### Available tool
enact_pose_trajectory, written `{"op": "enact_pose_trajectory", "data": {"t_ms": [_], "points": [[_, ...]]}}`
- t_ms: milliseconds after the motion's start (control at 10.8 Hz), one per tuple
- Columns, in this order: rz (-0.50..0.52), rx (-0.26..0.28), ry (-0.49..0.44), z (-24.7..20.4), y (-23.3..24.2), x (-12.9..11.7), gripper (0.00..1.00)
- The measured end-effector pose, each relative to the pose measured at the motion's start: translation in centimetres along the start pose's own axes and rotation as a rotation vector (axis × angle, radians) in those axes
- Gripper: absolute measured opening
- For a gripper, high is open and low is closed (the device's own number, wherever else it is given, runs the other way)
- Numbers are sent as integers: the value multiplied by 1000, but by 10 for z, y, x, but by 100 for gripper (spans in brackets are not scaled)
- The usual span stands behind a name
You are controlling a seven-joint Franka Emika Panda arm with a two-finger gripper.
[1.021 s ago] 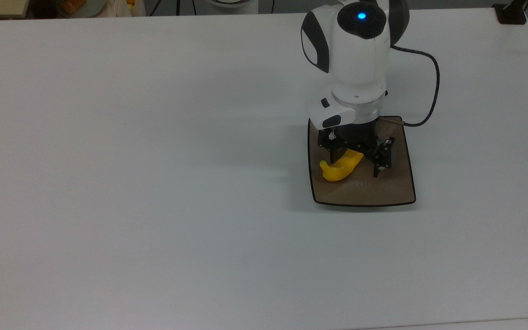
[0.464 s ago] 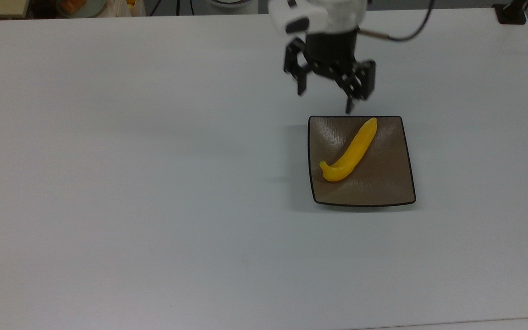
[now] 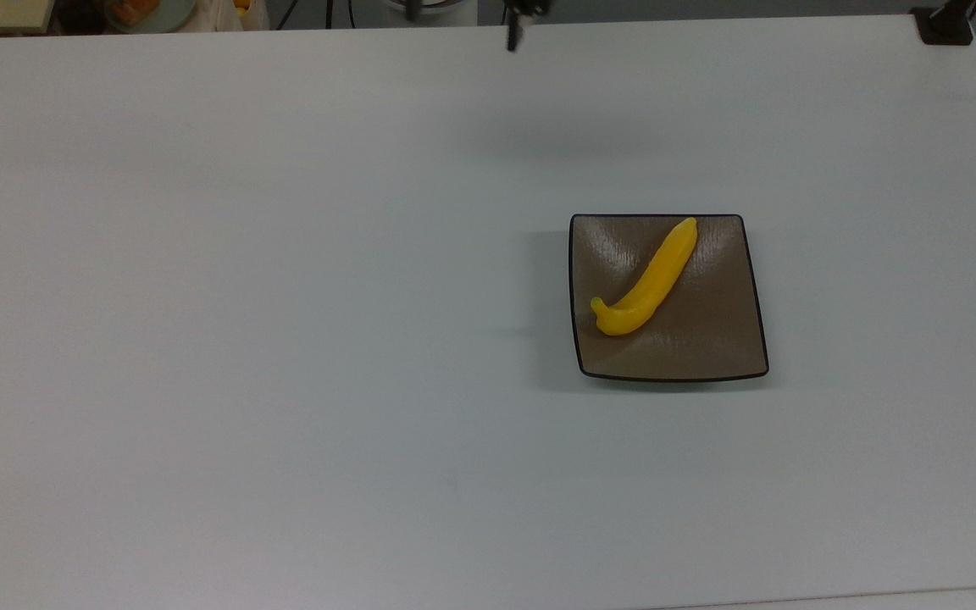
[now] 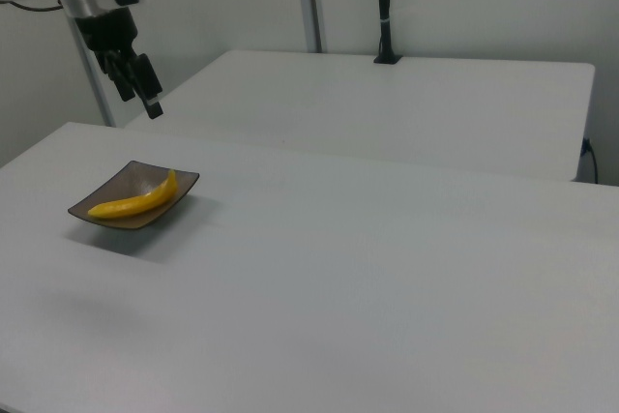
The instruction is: Bananas placed on a ceramic plate
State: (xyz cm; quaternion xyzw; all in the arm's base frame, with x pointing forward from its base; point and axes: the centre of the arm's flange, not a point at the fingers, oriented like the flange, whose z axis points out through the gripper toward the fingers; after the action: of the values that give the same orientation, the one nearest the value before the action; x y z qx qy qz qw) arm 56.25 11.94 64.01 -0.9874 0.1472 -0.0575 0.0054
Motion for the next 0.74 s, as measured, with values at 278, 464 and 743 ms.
{"op": "enact_pose_trajectory", "data": {"t_ms": [278, 464, 743], "points": [[-251, -25, -61, 2, 41, 2, 100], [-324, -25, -104, 21, 55, 5, 100], [-339, 22, -113, 54, 57, 8, 100]]}}
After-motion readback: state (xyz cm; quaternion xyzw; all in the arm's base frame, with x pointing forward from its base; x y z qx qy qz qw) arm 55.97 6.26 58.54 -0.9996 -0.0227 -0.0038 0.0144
